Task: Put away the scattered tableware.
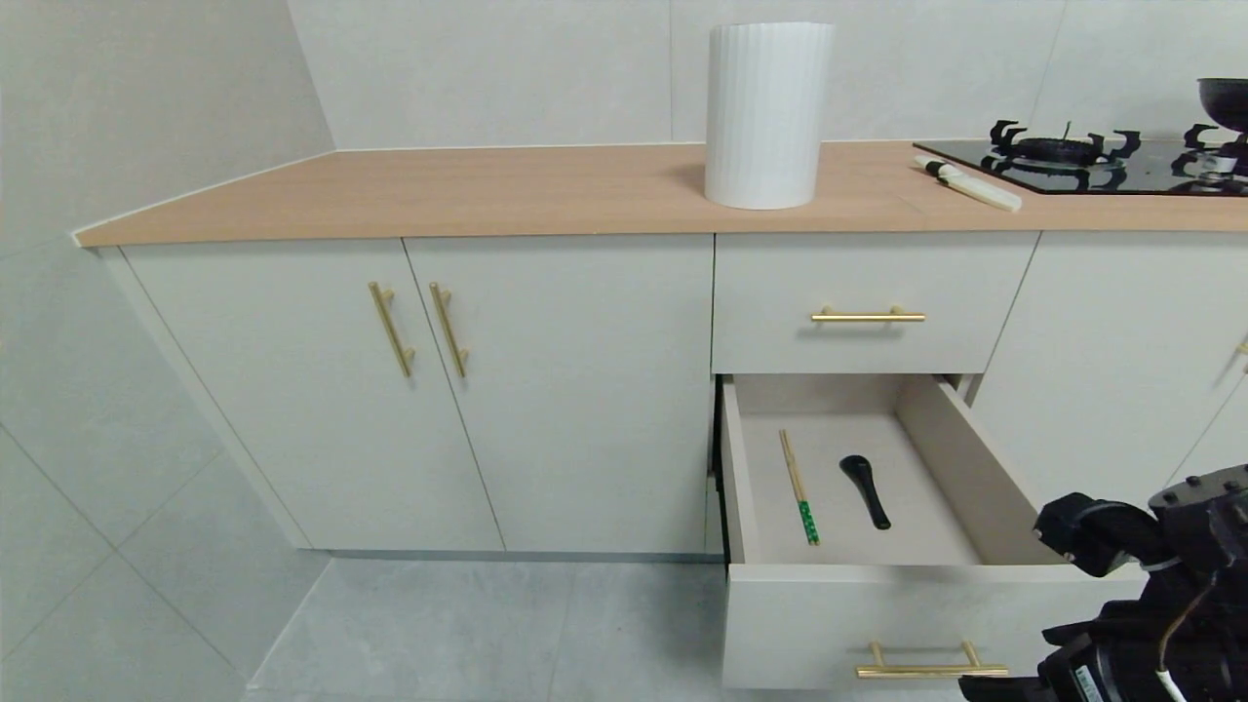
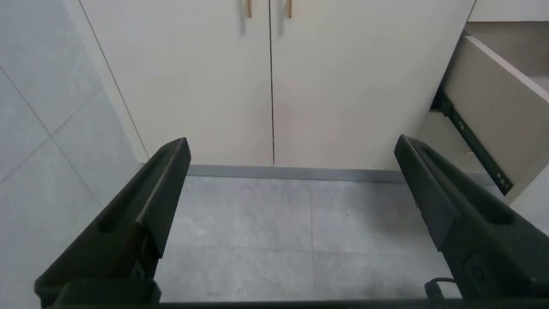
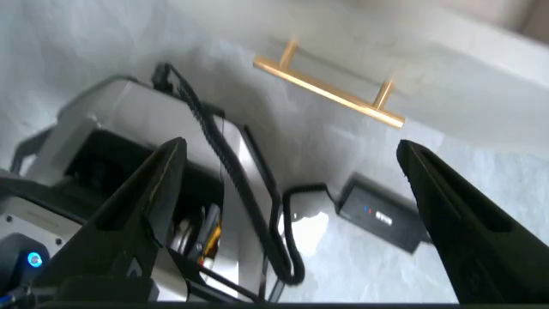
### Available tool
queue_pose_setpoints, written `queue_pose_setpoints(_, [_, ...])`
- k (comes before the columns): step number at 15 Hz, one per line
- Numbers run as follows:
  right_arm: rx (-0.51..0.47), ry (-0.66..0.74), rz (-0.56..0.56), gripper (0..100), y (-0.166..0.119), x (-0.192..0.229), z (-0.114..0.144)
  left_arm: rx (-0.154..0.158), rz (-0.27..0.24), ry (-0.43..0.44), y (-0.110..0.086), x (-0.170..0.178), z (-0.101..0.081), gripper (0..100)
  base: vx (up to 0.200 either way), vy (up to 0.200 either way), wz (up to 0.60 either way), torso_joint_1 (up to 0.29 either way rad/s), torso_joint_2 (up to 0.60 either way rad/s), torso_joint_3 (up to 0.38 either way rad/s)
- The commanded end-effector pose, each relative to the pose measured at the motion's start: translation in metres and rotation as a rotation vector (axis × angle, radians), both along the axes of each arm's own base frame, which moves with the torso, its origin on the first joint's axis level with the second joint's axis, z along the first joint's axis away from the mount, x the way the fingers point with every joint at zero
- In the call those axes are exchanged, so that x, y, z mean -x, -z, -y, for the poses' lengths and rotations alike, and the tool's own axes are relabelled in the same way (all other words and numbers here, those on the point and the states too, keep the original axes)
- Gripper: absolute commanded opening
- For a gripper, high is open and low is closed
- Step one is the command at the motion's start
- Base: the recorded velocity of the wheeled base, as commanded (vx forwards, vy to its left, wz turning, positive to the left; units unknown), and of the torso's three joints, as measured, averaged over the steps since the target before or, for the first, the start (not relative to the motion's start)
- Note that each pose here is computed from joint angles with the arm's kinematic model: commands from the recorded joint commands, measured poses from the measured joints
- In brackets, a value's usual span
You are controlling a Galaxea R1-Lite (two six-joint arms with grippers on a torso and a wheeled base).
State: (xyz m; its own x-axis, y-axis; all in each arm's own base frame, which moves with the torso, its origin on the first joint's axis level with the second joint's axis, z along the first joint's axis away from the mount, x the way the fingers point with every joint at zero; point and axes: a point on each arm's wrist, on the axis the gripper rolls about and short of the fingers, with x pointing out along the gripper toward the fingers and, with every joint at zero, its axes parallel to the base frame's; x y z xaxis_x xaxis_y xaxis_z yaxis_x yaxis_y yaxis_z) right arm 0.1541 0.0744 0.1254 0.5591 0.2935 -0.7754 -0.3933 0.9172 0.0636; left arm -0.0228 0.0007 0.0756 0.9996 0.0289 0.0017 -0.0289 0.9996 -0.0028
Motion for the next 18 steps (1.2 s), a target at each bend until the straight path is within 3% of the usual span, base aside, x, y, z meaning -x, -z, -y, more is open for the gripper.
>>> queue_pose_setpoints(1, [0.040, -0.006, -0.084, 100, 0.017, -0.010, -0.006, 0.000, 0.000, 0.000, 0.000, 0.000, 0.000, 100, 0.000, 0.000, 0.00, 0.000, 0.00, 0.000])
queue_pose_setpoints(6, [0.059, 0.085, -0.165, 100, 0.038, -0.031, -0.015, 0.000, 0.000, 0.000, 0.000, 0.000, 0.000, 100, 0.000, 0.000, 0.00, 0.000, 0.00, 0.000])
queue_pose_setpoints(10, [0.132, 0.238, -0.146, 100, 0.054, -0.051, -0.021, 0.000, 0.000, 0.000, 0.000, 0.000, 0.000, 100, 0.000, 0.000, 0.00, 0.000, 0.00, 0.000])
queue_pose_setpoints(18, [0.058, 0.298, -0.009, 100, 0.053, -0.070, -0.027, 0.000, 0.000, 0.000, 0.000, 0.000, 0.000, 100, 0.000, 0.000, 0.00, 0.000, 0.00, 0.000])
